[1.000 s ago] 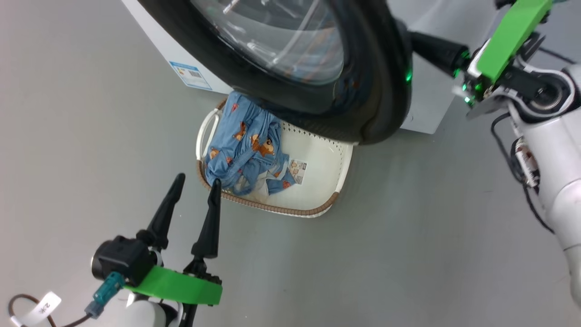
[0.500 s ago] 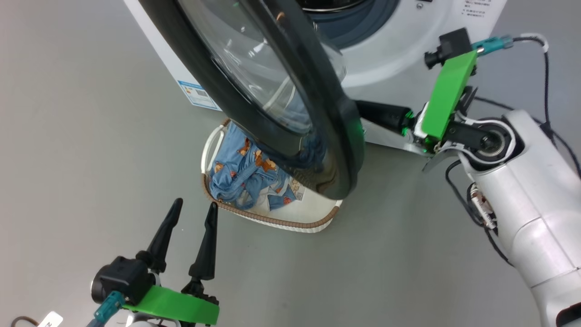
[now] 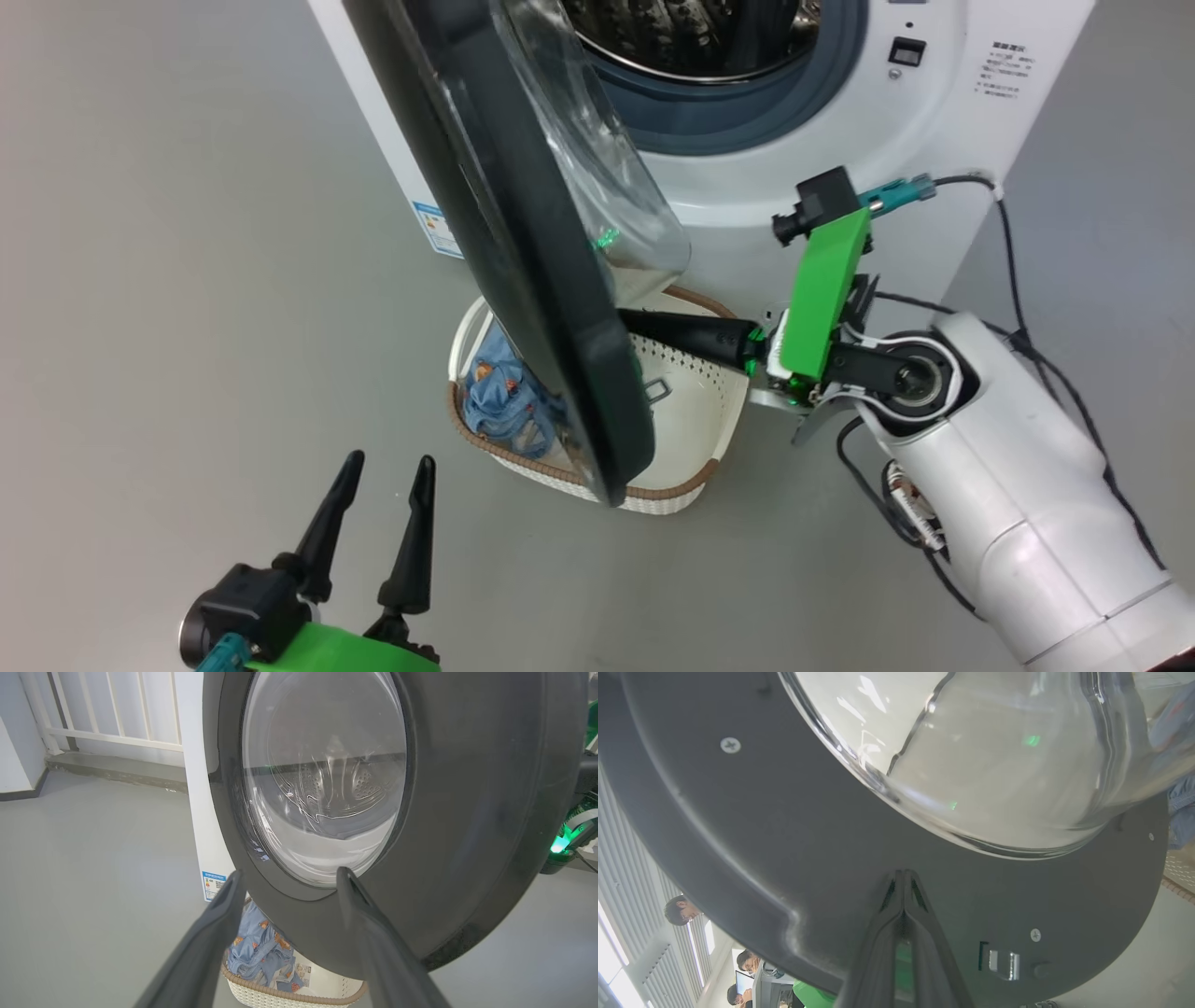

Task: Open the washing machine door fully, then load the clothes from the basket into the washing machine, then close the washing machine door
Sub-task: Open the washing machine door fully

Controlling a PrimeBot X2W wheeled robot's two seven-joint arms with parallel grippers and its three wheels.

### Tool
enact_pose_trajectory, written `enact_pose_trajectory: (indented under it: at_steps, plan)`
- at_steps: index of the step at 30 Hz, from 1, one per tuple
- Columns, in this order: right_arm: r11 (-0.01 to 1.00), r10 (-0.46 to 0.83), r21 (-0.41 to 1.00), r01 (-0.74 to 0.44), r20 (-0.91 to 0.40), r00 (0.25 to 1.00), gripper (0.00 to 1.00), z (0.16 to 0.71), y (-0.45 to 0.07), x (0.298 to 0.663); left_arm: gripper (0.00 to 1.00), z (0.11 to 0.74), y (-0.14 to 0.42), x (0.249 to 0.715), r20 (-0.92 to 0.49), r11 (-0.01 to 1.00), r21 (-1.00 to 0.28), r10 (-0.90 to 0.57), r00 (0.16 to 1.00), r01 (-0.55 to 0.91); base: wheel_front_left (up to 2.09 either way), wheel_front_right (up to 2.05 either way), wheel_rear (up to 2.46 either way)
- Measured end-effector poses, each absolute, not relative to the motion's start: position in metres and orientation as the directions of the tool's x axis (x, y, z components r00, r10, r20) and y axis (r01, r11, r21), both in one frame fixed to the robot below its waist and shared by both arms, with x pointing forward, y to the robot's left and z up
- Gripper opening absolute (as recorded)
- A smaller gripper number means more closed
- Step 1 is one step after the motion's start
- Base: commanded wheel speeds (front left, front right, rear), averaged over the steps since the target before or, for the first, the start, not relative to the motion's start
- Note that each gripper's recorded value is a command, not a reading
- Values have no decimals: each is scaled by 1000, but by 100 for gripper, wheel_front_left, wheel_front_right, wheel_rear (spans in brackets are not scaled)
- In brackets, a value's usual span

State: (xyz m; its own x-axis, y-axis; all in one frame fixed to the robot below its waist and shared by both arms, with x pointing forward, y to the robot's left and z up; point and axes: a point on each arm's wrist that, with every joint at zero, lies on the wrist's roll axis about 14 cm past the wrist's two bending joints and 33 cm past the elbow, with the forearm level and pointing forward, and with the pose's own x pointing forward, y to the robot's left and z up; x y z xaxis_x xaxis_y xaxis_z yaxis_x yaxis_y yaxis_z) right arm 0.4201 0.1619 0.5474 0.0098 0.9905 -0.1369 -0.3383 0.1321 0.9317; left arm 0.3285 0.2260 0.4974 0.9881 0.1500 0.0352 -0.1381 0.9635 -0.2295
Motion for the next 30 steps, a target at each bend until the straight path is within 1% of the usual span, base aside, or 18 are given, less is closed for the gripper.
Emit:
enact_pose_trajectory:
  at_steps: [6,13,24,30]
  plan:
    - [109,990,934,-341,-134,-51,0,548,180,399,100,500,237,319,43,959,-223,187,981,-173,0,0,0]
    - [88,987,937,-339,-127,-94,0,547,197,381,100,503,255,306,49,948,-218,249,967,-233,0,0,0]
    - [67,983,935,-348,-122,-139,0,550,215,362,100,497,265,291,27,935,-219,293,956,-281,0,0,0]
    - [65,982,935,-348,-123,-146,0,547,220,358,100,494,266,290,17,933,-217,298,954,-288,0,0,0]
